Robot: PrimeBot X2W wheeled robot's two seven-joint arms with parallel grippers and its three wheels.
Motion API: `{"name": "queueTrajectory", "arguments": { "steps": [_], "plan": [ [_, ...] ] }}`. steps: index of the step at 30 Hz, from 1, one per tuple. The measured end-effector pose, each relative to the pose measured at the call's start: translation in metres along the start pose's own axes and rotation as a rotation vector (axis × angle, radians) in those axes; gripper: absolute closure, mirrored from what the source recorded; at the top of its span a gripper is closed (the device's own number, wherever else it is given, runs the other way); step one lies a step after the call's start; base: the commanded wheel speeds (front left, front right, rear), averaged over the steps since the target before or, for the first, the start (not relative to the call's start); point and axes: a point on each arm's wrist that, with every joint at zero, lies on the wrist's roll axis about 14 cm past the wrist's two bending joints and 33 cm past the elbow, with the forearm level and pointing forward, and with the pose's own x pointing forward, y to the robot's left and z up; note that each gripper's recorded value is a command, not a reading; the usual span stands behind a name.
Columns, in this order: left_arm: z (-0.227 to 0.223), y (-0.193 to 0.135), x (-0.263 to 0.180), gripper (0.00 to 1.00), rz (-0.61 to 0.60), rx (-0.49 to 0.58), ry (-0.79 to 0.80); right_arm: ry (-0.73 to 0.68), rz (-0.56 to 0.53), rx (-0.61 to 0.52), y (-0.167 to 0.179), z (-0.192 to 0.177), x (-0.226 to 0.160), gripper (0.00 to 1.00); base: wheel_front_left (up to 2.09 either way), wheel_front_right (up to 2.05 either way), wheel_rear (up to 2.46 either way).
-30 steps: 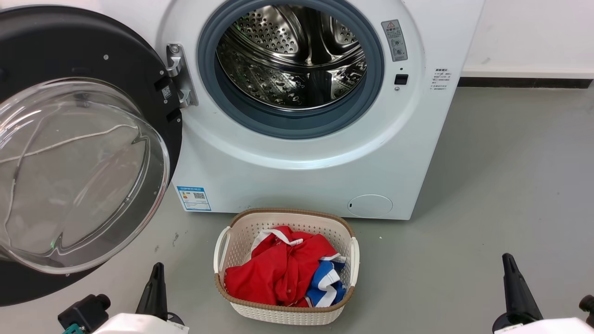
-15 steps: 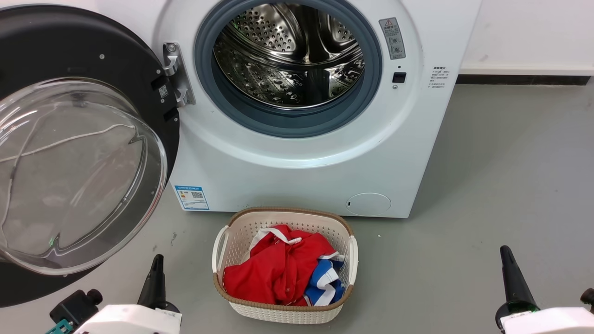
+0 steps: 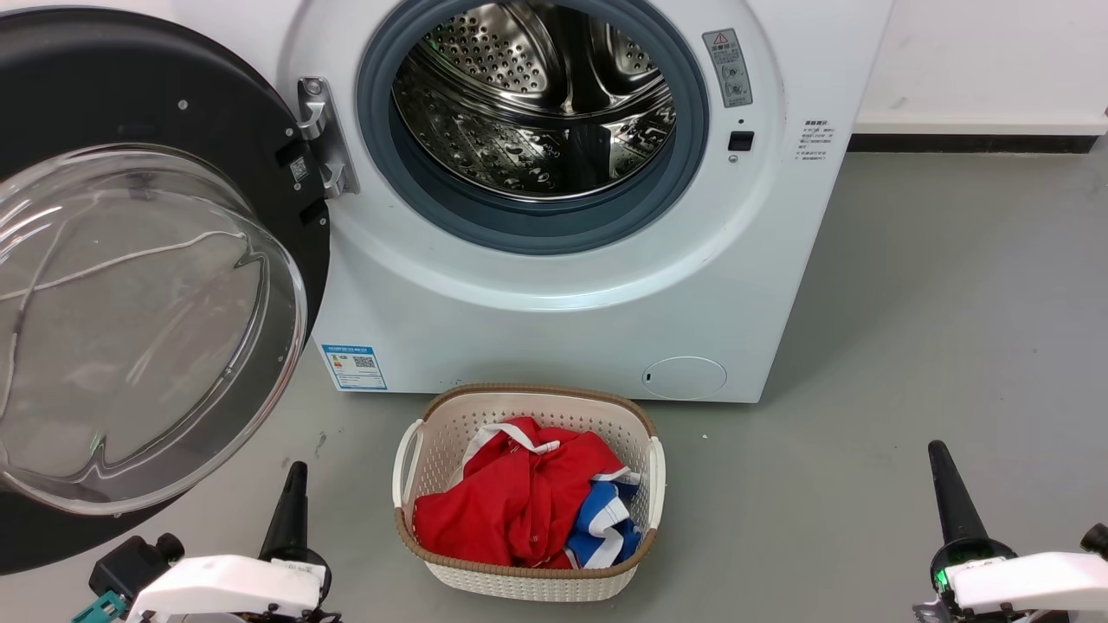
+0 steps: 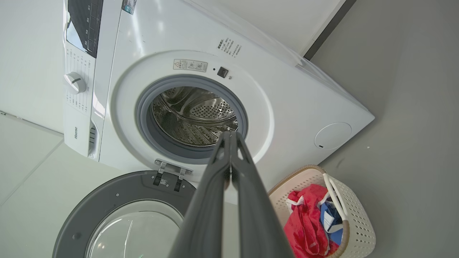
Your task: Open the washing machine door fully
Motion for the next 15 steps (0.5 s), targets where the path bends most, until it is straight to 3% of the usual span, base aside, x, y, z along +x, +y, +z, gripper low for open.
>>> {"name": "queueTrajectory", "arguments": {
  "steps": [15],
  "plan": [
    [-0.0004,-0.0071,0.0077,1.0,-0.022,-0.165,0.015,0.008,0.0,0.149,0.0019,0.0011,0.0075,1.0,0.0,0.0,0.0]
  ]
}}
